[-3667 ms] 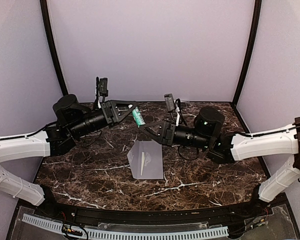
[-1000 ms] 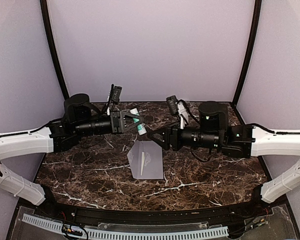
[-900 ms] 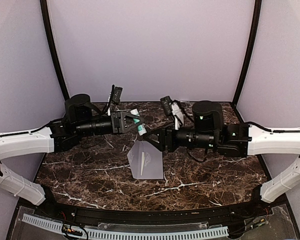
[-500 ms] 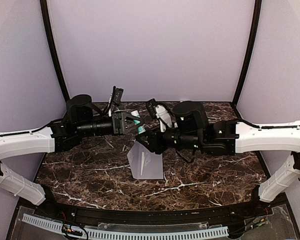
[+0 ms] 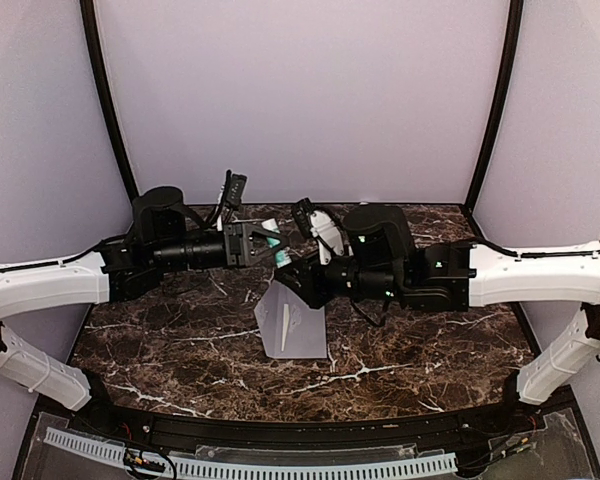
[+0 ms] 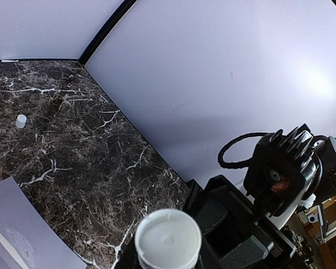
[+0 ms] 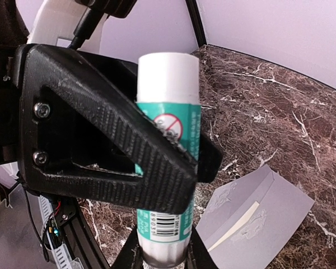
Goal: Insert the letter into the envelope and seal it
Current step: Unscrew the solid glue.
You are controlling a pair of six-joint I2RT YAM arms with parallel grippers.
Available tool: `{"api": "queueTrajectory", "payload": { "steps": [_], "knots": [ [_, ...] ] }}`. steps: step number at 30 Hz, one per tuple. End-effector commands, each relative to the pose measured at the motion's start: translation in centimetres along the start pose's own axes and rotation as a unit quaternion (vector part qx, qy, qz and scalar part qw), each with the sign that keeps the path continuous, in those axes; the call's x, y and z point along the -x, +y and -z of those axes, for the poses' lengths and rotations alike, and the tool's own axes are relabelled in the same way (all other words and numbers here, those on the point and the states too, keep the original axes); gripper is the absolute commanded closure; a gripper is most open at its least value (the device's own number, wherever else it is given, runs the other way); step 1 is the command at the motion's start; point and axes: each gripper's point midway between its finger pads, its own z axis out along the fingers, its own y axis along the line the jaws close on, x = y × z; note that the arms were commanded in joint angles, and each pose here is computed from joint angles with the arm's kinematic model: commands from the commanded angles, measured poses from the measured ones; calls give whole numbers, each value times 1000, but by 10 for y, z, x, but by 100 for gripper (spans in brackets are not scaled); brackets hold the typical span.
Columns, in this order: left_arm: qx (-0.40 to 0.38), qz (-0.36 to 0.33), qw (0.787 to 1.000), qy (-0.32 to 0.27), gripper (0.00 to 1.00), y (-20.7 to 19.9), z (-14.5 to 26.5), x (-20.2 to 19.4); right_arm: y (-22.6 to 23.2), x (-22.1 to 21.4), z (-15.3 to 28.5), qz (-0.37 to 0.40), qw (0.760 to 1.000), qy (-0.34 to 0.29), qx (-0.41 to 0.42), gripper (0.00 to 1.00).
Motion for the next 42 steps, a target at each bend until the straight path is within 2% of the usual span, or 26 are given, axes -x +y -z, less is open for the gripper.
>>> {"api": "queueTrajectory", "payload": {
  "steps": [1, 4, 8, 13, 19, 22, 26, 28, 29, 31, 34, 37, 42],
  "knots": [
    [-31, -20, 999, 12, 100, -16, 0, 3, 14, 26, 4, -17, 998, -47, 48, 87],
    [-51, -26, 998, 20, 100, -22, 0, 0, 18, 32, 10, -42, 992, -62, 100, 88],
    [-100, -45, 993, 37, 100, -38, 4, -7, 25, 41, 26, -79, 974, -89, 195, 89],
    [-161, -74, 982, 59, 100, -60, 12, -16, 41, 47, 42, -84, 950, -100, 285, 90],
    [-198, -85, 974, 75, 100, -71, 19, -25, 47, 48, 57, -94, 928, -115, 342, 90],
    [-213, -86, 971, 66, 100, -76, 21, -22, 49, 50, 62, -95, 922, -122, 355, 88],
    [-201, -81, 975, 44, 100, -73, 19, -14, 35, 50, 54, -105, 937, -127, 308, 81],
    [-144, -72, 987, 21, 100, -57, 13, -4, 23, 49, 53, -101, 948, -135, 271, 70],
    [-102, -60, 993, 25, 100, -43, 10, -4, 18, 48, 54, -99, 953, -138, 252, 64],
    [1, -45, 999, -10, 100, -9, 7, 10, 7, 44, 53, -91, 963, -139, 214, 53],
    [32, -38, 999, -18, 100, 2, 7, 13, -7, 32, 46, -74, 979, -119, 147, 41],
    [39, -23, 999, -17, 100, 7, 4, 12, -13, 22, 40, -51, 989, -97, 98, 39],
    [53, -8, 998, -15, 100, 14, 3, 10, -12, 17, 30, -27, 995, -73, 62, 38]
  ]
}}
